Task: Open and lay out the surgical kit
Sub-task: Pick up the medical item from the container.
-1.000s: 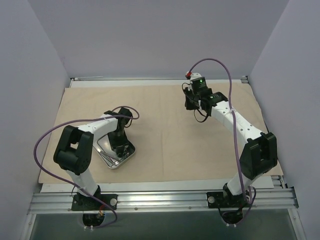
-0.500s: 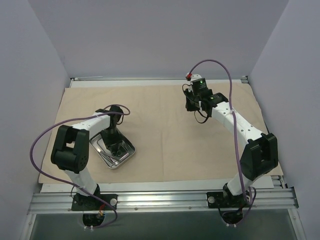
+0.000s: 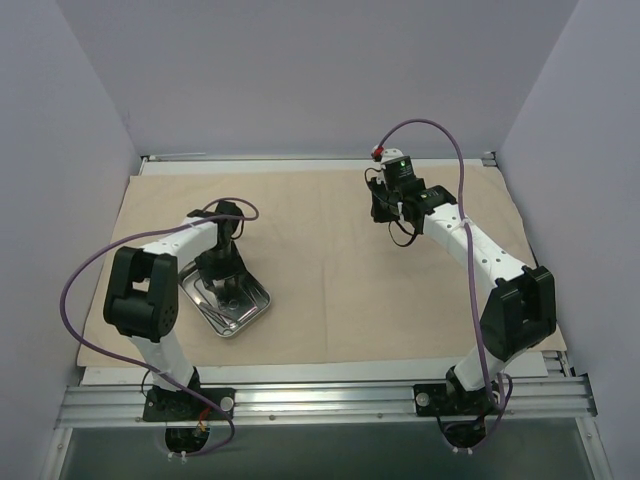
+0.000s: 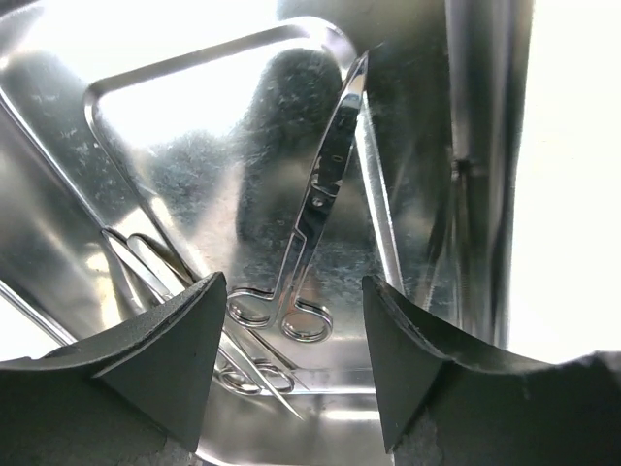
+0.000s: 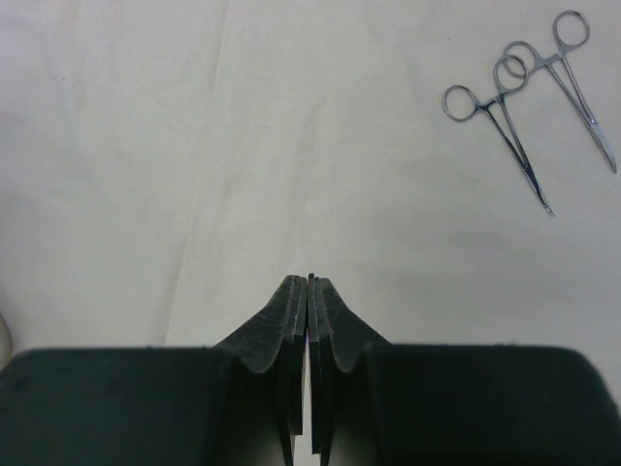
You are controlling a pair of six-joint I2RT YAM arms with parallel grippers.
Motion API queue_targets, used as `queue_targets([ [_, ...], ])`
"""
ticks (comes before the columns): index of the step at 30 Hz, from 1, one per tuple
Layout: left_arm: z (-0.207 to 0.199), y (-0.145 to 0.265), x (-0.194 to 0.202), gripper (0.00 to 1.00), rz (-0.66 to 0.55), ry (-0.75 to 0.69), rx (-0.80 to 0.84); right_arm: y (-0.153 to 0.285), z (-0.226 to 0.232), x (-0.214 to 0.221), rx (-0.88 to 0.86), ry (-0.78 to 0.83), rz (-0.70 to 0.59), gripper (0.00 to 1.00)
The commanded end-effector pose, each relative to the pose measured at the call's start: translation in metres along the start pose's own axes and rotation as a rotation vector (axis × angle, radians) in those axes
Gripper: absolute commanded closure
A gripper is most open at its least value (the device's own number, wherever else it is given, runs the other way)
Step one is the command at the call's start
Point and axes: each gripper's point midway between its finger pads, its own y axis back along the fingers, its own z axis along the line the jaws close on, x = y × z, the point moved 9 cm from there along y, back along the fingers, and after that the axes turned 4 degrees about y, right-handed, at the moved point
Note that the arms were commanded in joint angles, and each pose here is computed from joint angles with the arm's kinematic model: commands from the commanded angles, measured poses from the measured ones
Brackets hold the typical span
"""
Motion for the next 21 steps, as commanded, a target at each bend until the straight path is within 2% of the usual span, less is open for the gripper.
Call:
queue_targets([
  [1, -0.001, 0.007, -0.007, 0.32, -0.011, 0.002, 0.007, 0.017, -0.001, -0.016, -0.002, 0.006, -0.073, 1.0],
  [6, 0.005, 0.001, 0.004, 0.29, 0.03, 0.022, 0.014, 0.016, -0.002, -0.014, 0.001, 0.005, -0.073, 1.0],
  [11, 0.0, 0.002, -0.018, 0.29, -0.017, 0.002, 0.073, 0.011, 0.0, -0.014, -0.009, 0.001, -0.064, 1.0],
  [16, -0.006, 0.002, -0.044, 0.34, -0.052, 0.011, 0.103, 0.009, 0.001, -0.014, -0.021, -0.009, -0.06, 1.0],
  [21, -0.017, -0.014, -0.053, 0.43, -0.018, 0.005, 0.098, 0.011, 0.001, -0.013, -0.018, -0.006, -0.059, 1.0],
])
